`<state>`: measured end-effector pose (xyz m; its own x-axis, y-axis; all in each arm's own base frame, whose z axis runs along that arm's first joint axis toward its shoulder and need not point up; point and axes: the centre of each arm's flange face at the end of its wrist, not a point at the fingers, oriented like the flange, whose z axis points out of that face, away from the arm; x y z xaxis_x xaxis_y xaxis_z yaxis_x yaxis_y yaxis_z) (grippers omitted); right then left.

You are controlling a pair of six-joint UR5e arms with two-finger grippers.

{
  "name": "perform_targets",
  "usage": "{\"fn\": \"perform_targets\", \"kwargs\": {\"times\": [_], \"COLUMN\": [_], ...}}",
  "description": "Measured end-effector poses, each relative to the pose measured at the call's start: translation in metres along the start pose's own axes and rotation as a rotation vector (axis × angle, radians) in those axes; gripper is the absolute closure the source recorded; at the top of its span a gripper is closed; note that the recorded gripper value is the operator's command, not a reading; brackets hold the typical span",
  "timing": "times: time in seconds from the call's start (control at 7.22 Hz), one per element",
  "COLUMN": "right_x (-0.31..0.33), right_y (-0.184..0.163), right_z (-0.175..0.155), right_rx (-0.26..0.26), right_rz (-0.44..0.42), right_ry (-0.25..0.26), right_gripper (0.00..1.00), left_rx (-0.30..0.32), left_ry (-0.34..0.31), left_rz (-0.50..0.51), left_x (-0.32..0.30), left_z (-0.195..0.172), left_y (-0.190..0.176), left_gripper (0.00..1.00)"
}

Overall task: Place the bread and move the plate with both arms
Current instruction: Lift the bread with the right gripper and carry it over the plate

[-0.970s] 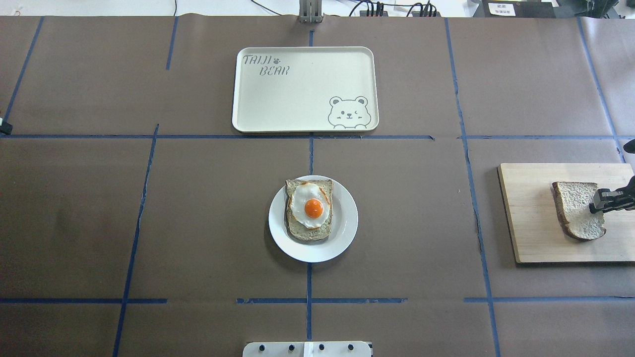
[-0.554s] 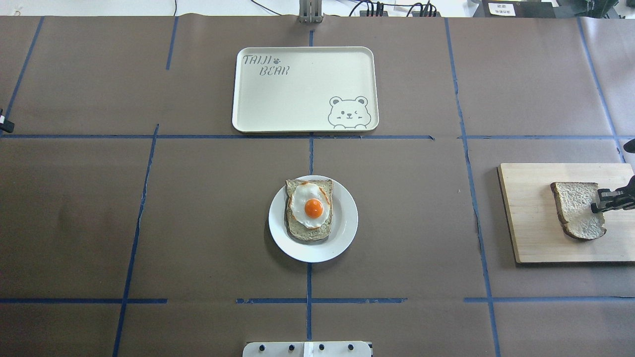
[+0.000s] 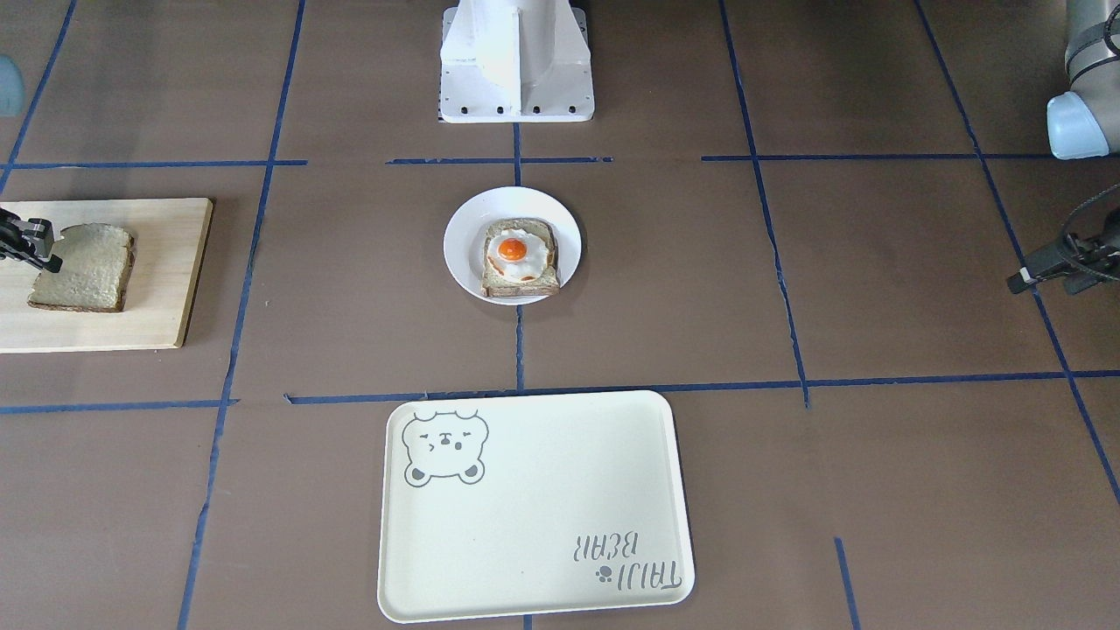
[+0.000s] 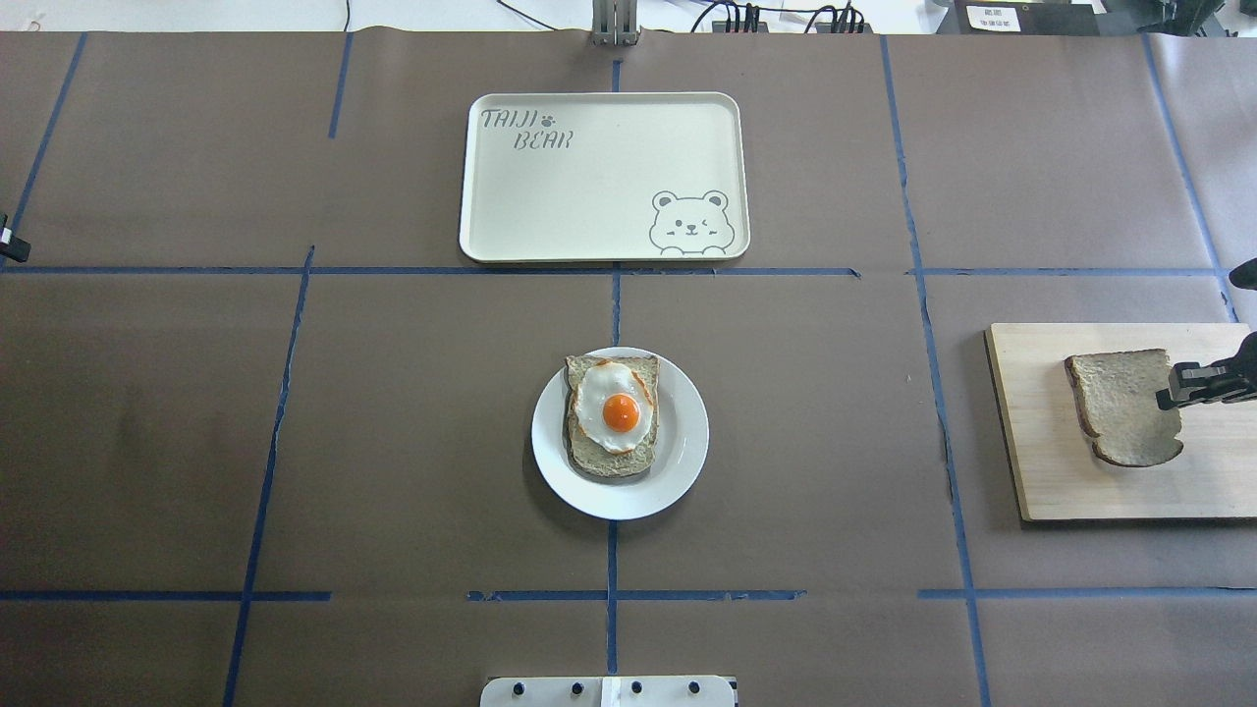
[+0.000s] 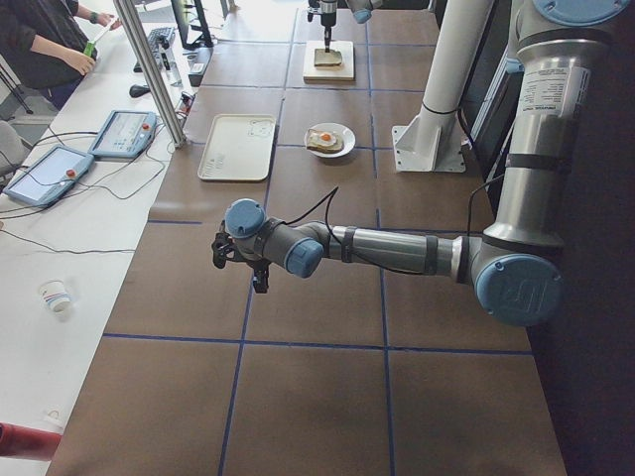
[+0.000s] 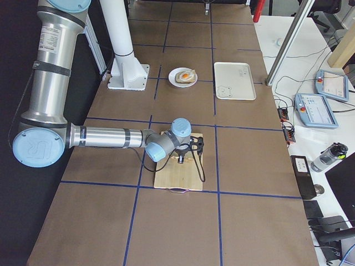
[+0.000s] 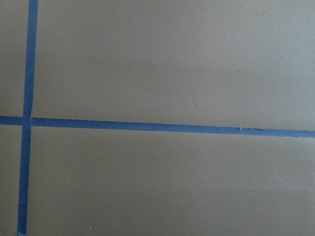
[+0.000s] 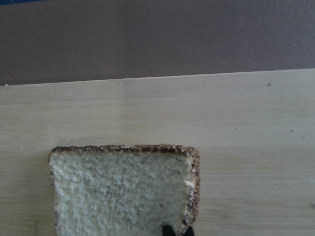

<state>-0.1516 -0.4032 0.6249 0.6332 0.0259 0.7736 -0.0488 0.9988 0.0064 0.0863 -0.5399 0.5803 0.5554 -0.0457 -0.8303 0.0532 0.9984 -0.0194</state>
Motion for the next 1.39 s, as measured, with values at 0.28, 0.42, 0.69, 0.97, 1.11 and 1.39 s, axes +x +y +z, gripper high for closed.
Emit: {"fn": "perform_targets", "kwargs": {"times": [0.28, 0.42, 0.69, 0.97, 1.11, 1.39], "right_x": [-0.034, -0.063, -0.159, -0.300, -0.365, -0.457], "right_y": [0.006, 0.001, -0.036, -0.042, -0.026, 0.025], "right_z": [-0.031, -0.050, -0.081, -0.080, -0.067, -0.029], "right_rx": [0.038, 0.072, 0.127, 0.083, 0.082, 0.115], "right_rz": [-0.020, 0.004, 0.108, 0.182, 0.193, 0.170], "right_ry": [-0.057, -0.105, -0.250, -0.409, -0.463, -0.521], "right_gripper": [1.00, 1.00, 1.00, 1.00, 1.00, 1.00], "left_rx": [0.002, 0.001, -0.006, -0.015, -0.021, -0.024], "left_ry": [0.001, 0.001, 0.000, 0.001, 0.003, 0.009], "left_rz": [-0.008, -0.009, -0.008, -0.001, 0.003, 0.002], "left_x": [0.002, 0.003, 0.003, 0.007, 0.012, 0.018], "left_z": [-0.001, 0.000, 0.004, 0.008, 0.012, 0.016], "left_y": [0.000, 0.000, 0.001, 0.002, 0.004, 0.006], "left_gripper": [0.00, 0.00, 0.00, 0.00, 0.00, 0.00]}}
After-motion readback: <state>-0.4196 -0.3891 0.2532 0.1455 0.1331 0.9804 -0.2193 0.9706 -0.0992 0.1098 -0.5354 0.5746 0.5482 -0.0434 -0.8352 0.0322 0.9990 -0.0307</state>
